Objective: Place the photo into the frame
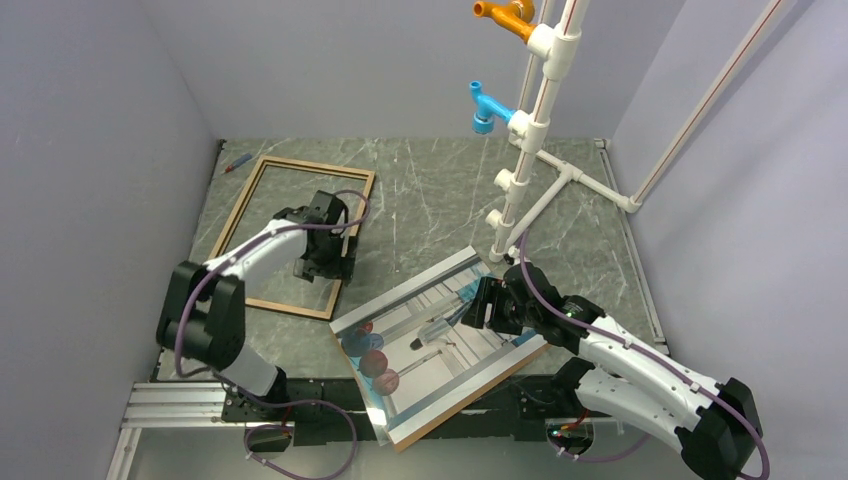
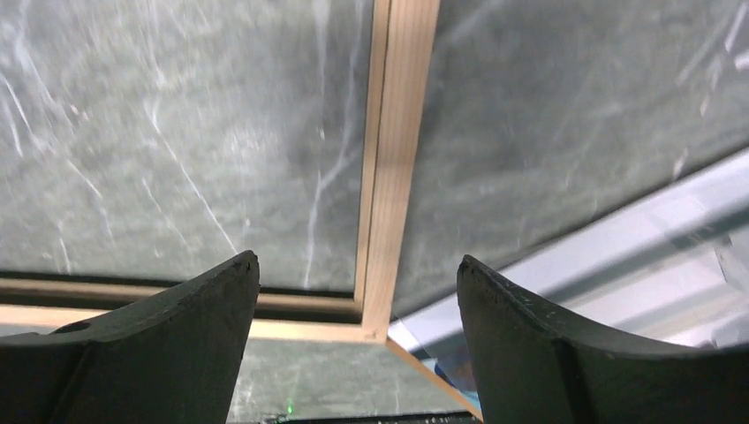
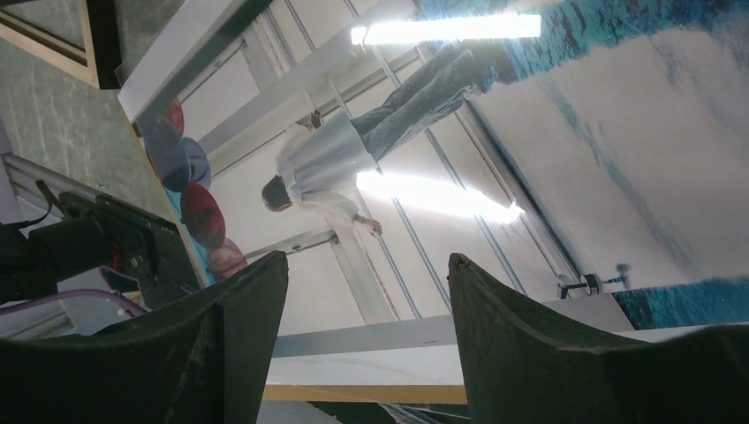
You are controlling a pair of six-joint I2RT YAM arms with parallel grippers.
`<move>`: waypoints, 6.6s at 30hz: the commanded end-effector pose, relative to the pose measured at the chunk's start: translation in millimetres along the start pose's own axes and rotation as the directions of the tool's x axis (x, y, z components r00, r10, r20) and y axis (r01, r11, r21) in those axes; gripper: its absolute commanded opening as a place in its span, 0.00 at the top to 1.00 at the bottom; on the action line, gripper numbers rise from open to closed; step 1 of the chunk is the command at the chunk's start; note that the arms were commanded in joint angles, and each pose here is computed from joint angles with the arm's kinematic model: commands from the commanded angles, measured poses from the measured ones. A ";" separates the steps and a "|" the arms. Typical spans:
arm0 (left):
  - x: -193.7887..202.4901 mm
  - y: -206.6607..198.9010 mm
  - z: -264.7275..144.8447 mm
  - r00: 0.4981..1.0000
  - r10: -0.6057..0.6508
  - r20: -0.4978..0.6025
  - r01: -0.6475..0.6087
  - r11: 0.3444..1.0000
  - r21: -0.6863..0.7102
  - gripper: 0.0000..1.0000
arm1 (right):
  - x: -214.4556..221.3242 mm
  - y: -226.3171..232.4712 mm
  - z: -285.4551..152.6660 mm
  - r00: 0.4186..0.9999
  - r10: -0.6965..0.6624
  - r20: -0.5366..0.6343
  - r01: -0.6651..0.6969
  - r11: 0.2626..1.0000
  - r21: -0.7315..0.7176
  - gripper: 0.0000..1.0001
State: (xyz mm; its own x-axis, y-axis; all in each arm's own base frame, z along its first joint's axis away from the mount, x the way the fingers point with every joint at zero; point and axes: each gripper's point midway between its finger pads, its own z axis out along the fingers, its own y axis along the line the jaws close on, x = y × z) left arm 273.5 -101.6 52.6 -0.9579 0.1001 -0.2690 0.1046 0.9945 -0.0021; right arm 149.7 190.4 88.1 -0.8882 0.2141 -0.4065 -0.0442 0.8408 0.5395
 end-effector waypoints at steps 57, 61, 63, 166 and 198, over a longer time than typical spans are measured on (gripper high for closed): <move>-103.5 -145.6 21.1 0.990 -0.143 0.019 0.132 0.952 0.275 1.00 | -5.7 3.8 -4.5 0.999 -0.003 0.052 0.005 0.999 -0.033 0.26; -114.3 -167.4 29.9 0.987 -0.157 0.012 0.145 0.937 0.317 0.98 | -4.4 1.9 -4.6 0.999 -0.001 0.052 0.003 1.000 -0.030 0.26; -118.1 -176.5 32.6 0.987 -0.159 0.005 0.148 0.928 0.343 0.89 | -4.2 1.8 -4.8 0.999 -0.002 0.052 0.003 1.000 -0.030 0.26; 138.9 -94.1 -64.5 0.945 -0.324 -0.038 0.292 0.788 0.542 0.01 | 8.3 0.3 -14.3 0.993 0.105 0.043 -0.102 0.992 -0.078 0.22; 208.7 -111.7 -27.6 0.949 -0.233 -0.215 0.308 0.837 0.453 0.01 | -41.1 -77.2 -10.4 0.979 0.196 0.060 -0.205 0.949 0.240 0.05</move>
State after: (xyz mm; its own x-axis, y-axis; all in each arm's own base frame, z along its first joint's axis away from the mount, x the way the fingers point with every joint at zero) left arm 60.3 -200.1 35.9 -0.9916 -0.1140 -0.0616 -0.0563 0.8074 -0.5873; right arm 173.4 124.4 55.0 -0.8567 0.4270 -0.2894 0.2671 0.8472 0.4592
